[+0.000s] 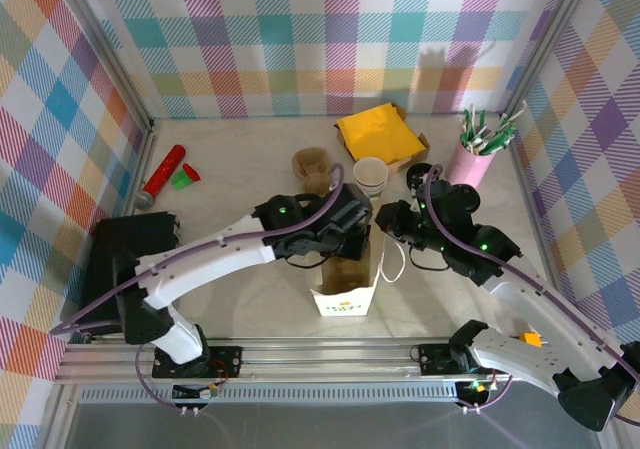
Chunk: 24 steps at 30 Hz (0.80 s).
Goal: Pack the takeout coffee
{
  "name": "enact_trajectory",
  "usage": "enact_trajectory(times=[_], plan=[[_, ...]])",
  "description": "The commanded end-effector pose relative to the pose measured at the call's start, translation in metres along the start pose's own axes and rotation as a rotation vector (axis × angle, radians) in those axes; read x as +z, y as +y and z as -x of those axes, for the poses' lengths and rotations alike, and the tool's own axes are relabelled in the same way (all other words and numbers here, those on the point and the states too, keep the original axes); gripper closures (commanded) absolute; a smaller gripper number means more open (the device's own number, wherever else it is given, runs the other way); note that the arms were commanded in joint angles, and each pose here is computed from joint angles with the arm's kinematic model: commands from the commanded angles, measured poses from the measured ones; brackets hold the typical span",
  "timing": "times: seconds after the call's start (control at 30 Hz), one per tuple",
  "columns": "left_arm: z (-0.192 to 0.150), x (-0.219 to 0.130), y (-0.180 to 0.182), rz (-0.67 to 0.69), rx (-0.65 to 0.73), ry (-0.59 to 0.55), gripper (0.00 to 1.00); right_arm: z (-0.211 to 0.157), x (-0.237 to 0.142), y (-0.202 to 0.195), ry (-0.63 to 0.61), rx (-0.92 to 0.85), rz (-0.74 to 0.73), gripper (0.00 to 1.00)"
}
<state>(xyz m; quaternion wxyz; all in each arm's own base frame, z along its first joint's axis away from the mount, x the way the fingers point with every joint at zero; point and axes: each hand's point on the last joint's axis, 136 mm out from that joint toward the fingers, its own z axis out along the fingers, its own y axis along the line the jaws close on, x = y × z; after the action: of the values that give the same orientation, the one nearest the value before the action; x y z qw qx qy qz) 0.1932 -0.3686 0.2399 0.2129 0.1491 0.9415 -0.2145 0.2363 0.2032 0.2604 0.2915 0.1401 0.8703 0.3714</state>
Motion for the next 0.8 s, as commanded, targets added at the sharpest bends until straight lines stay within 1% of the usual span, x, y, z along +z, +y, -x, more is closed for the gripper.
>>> enact_trajectory(times=[0.0,0.13,0.2,0.3,0.5,0.57,0.77], plan=[[-0.007,0.013,0.011,0.076,-0.022,0.026,0.93,0.004,0.0,-0.001,-0.023,0.042,-0.002,0.91],[-0.018,0.037,0.021,0.113,-0.036,0.062,0.93,0.003,-0.002,-0.007,-0.033,0.059,-0.009,0.91],[-0.024,0.051,0.024,0.098,-0.052,0.103,0.93,0.002,-0.002,-0.011,-0.035,0.074,-0.017,0.91],[-0.031,0.066,0.028,0.087,-0.065,0.135,0.94,0.0,-0.001,-0.014,-0.031,0.085,-0.021,0.91],[-0.036,0.086,0.032,0.07,-0.076,0.17,0.96,-0.003,0.002,-0.017,-0.024,0.095,-0.023,0.91],[-0.038,0.093,0.037,0.082,-0.083,0.18,0.98,-0.004,0.003,-0.017,-0.021,0.097,-0.022,0.91],[-0.047,0.114,0.048,0.088,-0.105,0.212,0.99,-0.005,0.003,-0.019,-0.02,0.099,-0.021,0.92]])
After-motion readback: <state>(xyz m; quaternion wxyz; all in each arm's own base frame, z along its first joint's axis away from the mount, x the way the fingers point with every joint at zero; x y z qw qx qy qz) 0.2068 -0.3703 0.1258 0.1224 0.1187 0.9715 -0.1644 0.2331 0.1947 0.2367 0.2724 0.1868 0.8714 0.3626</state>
